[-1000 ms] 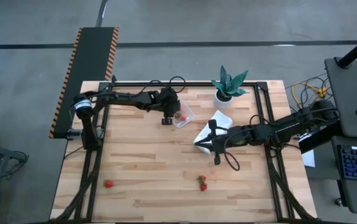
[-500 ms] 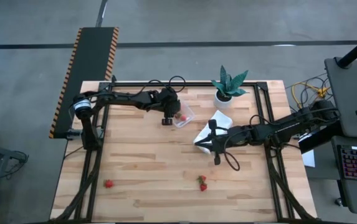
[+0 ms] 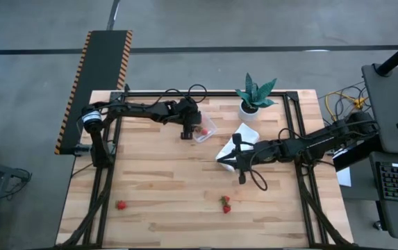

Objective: Pick and placing Produce into tupperware
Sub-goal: Put the strawberry into the transparent bin

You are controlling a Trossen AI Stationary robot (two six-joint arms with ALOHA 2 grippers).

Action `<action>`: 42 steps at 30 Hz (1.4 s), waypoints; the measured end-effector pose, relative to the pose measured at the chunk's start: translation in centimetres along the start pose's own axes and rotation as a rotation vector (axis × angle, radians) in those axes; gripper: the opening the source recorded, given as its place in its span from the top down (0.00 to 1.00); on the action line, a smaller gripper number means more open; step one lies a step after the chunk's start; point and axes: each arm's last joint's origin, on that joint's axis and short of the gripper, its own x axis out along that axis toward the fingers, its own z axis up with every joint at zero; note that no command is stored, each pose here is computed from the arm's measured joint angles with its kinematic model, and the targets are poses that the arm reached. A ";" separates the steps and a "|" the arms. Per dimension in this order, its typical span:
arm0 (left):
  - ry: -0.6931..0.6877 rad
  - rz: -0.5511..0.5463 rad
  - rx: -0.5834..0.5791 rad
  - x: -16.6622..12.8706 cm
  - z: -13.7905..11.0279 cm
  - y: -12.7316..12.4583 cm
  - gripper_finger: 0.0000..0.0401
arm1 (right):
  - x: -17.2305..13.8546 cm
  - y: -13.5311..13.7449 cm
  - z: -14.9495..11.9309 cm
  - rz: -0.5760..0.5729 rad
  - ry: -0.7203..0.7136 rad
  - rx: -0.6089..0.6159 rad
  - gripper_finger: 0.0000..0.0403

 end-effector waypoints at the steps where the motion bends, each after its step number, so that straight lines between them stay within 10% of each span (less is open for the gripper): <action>1: -0.001 0.000 0.000 0.0 0.0 0.0 0.52 | 0.0 0.0 0.0 0.000 0.000 0.002 0.98; 10: -0.048 0.020 0.004 -1.6 1.0 0.2 0.52 | 0.0 0.0 0.0 0.001 0.001 0.031 0.98; 22: -0.320 0.034 -0.155 -10.8 4.6 -1.6 0.52 | 0.0 0.2 -0.4 0.012 0.037 0.201 0.98; 42: -0.534 -0.126 -0.141 -18.2 7.6 -12.1 0.52 | -1.8 0.8 3.1 0.133 0.502 0.429 0.98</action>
